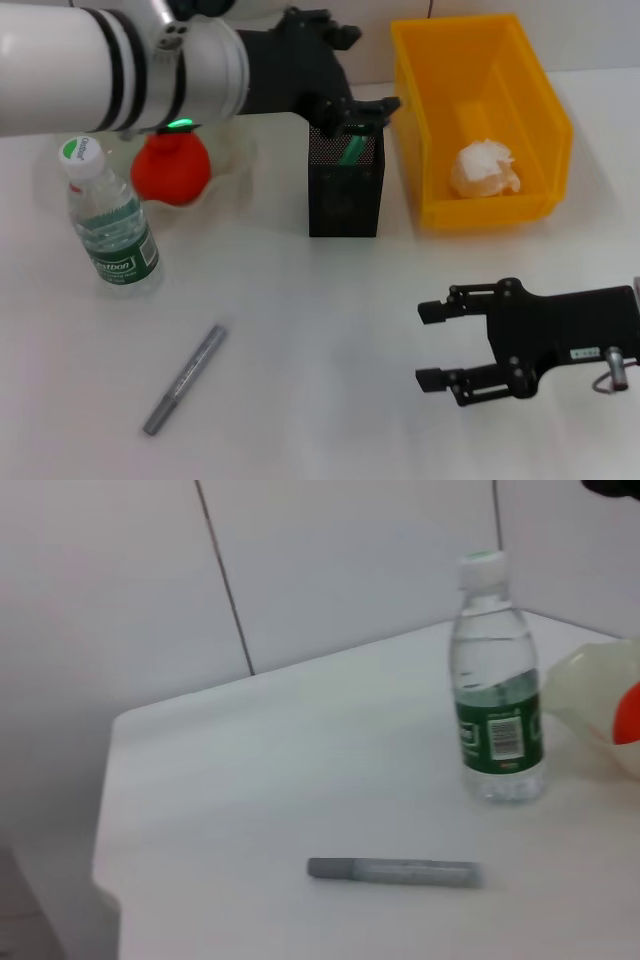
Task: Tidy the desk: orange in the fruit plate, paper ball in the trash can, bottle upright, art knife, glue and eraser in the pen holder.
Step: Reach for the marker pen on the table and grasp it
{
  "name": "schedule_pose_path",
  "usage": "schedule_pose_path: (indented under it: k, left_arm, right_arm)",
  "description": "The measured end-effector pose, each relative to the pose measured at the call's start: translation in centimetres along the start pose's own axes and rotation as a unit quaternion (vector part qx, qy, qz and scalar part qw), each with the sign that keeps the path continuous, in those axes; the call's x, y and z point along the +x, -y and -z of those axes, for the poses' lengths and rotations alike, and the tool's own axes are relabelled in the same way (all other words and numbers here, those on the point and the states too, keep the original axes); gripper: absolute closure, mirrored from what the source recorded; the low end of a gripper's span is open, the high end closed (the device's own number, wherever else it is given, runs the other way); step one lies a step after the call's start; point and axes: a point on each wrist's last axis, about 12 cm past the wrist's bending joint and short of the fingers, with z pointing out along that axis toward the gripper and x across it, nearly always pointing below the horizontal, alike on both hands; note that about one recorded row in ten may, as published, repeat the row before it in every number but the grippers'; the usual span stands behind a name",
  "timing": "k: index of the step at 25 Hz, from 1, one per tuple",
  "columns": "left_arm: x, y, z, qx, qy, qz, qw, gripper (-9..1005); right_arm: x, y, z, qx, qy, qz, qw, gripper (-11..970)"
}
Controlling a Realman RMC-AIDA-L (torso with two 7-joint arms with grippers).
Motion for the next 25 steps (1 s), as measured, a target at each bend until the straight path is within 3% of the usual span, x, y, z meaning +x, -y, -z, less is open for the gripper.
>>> schedule_pose_path:
  k: [11, 15, 20, 25]
  left_arm:
    - [0.6, 0.5, 3.1, -0.026, -0.029, 0.034, 0.999, 214]
    - [1.4, 0.9, 5.8, -0.051, -0.024, 0.075, 0.996, 214]
    - [3.1, 0.8, 6.9, -0.041, -0.065, 0.135, 0.988, 214]
    - [4.0, 1.0, 7.2, -0.047, -0.088, 0.151, 0.984, 215]
  right_arm:
    - [0.6, -1.7, 3.0, 0.004, 0.028, -0.001, 1.0, 193]
    - [0.9, -1.9, 3.6, 0.011, 0.033, 0.0, 0.999, 193]
    - [0.8, -1.8, 3.6, 0.01, 0.033, 0.001, 0.999, 193]
    - [0.7, -1.6, 3.5, 0.011, 0.032, 0.001, 0.999, 193]
